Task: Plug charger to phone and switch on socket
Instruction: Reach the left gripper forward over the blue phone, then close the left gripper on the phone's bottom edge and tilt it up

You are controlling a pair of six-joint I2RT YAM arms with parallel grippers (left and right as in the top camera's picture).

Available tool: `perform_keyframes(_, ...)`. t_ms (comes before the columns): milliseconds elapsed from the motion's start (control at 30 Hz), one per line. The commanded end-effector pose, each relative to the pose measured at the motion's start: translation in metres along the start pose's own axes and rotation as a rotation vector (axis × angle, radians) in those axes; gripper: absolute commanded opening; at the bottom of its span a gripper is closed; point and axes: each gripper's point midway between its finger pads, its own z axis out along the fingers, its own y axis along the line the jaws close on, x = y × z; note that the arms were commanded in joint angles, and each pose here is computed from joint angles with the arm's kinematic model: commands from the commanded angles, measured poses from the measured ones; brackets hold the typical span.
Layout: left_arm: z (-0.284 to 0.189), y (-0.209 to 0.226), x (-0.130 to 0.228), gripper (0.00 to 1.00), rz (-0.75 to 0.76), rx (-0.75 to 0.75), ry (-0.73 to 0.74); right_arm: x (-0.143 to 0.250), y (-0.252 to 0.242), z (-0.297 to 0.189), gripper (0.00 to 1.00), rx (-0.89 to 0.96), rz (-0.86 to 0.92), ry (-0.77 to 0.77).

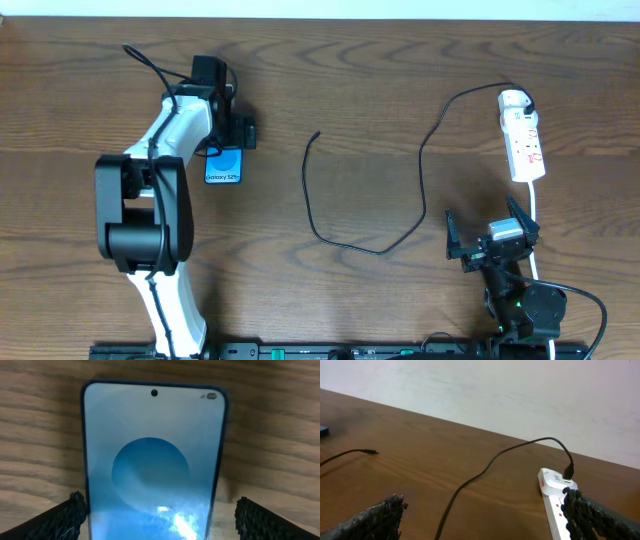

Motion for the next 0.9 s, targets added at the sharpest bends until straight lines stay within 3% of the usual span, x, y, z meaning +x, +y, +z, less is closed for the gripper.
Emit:
perform_keyframes(0,0.003,0.005,-0.003,0.96,0.012,-0.017,-0.001,0.0,0.004,0.0,0.99,-0.018,0.011,-0.003)
perform_keyframes(467,0.02,0.004,0.012,0.96,0.011,-0.012,0.065,0.0,0.004,0.0,0.99,-0.018,0.011,-0.003)
perform_keyframes(667,0.023,0.004,0.014,0.84,0.009,-0.012,0.072,0.0,0.004,0.0,0.99,-0.018,0.011,-0.003)
perform_keyframes(867,0.022,0.005,0.025,0.81,-0.023,-0.02,0.116,0.0,0.004,0.0,0.99,-0.018,0.011,-0.004)
